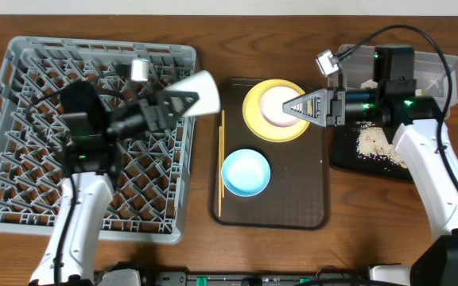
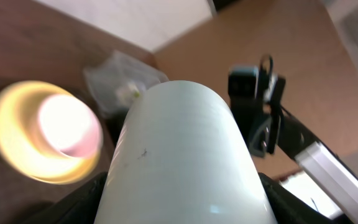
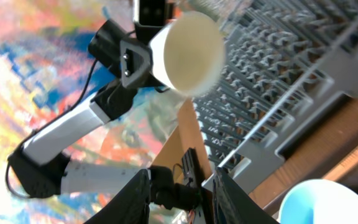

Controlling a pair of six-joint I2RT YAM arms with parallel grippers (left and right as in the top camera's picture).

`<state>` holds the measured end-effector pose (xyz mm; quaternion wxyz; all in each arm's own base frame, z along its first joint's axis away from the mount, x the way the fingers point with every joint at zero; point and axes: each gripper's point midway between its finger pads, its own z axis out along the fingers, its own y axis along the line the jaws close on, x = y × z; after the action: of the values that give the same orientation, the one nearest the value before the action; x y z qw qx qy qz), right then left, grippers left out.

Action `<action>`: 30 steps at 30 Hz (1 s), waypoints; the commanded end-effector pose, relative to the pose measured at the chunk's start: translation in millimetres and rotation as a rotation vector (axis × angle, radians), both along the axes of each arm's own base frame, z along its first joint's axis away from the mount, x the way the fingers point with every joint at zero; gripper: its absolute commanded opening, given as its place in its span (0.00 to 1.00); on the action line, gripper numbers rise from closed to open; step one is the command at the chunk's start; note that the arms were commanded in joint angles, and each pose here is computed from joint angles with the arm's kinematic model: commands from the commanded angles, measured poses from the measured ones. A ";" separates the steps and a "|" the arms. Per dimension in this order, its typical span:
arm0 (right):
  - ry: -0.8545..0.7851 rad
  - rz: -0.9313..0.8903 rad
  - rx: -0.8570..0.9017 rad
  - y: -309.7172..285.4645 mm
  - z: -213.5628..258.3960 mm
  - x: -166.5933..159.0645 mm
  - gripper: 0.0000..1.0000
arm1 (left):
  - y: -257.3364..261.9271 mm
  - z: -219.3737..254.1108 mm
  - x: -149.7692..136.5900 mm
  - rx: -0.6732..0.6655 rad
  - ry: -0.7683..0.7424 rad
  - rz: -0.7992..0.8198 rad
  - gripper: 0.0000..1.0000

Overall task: Sort waste into correct bins and load items into the dishwasher
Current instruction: 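Carry cup with left gripper and lower it into dish rack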

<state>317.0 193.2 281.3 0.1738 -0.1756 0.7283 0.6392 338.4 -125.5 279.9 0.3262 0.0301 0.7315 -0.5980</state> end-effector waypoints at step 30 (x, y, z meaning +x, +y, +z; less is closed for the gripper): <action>0.166 -0.289 -1.045 -116.9 -147.6 -16.0 0.38 | 247.0 -81.0 -29.7 0.916 0.605 0.938 0.06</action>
<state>296.7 102.0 137.3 0.0798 -0.0857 0.9629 0.2431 327.4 90.4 207.5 0.3072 -0.3049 0.8943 -0.1135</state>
